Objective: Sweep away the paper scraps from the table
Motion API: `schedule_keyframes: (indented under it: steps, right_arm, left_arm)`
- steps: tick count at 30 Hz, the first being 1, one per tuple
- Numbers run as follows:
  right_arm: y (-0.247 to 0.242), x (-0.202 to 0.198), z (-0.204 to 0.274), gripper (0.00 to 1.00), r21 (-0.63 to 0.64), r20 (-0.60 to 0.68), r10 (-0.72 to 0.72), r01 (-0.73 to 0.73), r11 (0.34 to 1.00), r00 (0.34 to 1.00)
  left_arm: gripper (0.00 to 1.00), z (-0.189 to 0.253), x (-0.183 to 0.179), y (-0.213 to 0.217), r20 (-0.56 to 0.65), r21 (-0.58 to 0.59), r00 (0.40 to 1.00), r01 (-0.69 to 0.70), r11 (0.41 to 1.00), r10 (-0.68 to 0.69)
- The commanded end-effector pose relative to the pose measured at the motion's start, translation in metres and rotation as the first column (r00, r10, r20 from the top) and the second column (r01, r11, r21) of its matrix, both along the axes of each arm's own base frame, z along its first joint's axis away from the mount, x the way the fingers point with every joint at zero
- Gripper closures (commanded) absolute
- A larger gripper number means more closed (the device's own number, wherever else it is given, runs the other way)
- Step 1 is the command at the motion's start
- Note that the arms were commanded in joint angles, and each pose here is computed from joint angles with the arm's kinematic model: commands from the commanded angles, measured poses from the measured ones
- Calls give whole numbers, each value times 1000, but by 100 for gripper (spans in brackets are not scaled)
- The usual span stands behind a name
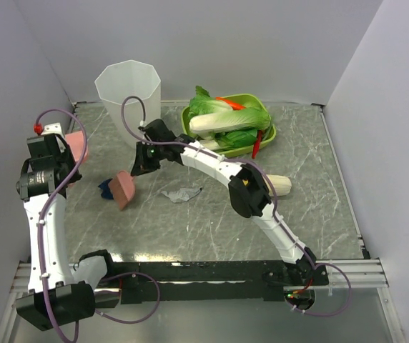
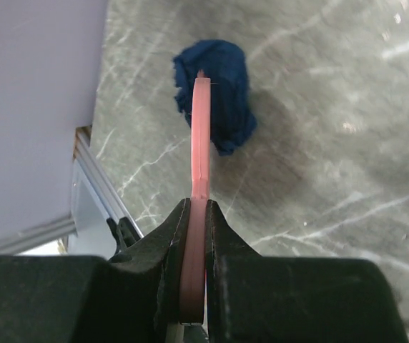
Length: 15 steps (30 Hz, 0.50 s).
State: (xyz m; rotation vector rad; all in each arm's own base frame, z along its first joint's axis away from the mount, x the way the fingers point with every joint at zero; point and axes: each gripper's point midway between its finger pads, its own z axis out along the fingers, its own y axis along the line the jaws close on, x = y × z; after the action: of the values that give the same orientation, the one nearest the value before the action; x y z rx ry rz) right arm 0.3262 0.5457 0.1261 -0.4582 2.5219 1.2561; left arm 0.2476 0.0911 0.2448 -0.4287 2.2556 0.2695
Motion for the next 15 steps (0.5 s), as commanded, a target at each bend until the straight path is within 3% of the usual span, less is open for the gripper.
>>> schedule_keyframes:
  steps: [1,9,15]
  right_arm:
    - [-7,5,5,100,-45,-29,-114,113,993,993]
    - [-79,-15,-21,100,-229,-53,-125,110,967,991]
    - [-157,-20,-30,100,-354,-3,-134,125,927,991]
  left_arm:
    - [99,17,2,1,48,10,999,5,1000,-6]
    - [99,0,10,-10,17,-22,996,83,996,-82]
    - [99,-25,15,-17,-36,9,971,237,971,-237]
